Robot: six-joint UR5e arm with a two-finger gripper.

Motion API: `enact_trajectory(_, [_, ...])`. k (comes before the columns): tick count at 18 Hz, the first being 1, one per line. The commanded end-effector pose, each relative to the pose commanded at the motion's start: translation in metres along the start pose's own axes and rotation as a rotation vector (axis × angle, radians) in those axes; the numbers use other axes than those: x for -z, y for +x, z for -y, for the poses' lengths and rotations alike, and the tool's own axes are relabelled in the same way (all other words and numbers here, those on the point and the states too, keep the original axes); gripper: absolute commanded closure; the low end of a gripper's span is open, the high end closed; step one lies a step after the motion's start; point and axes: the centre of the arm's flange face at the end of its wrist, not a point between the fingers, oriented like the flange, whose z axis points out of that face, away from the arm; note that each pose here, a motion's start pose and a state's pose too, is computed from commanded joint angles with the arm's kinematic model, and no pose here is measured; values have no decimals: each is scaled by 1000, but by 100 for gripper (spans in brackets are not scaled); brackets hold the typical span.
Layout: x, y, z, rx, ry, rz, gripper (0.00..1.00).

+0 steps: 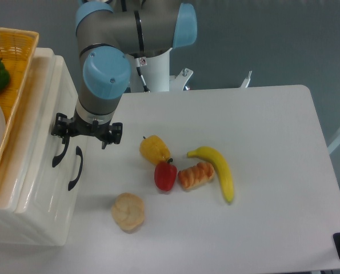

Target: Slide open the top white drawer

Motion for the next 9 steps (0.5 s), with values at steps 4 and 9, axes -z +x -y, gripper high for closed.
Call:
enact_trajectory(4, [-1,0,0,1,-1,0,0])
enact_trajectory(9, [-2,5,-1,-9,-3,0,0])
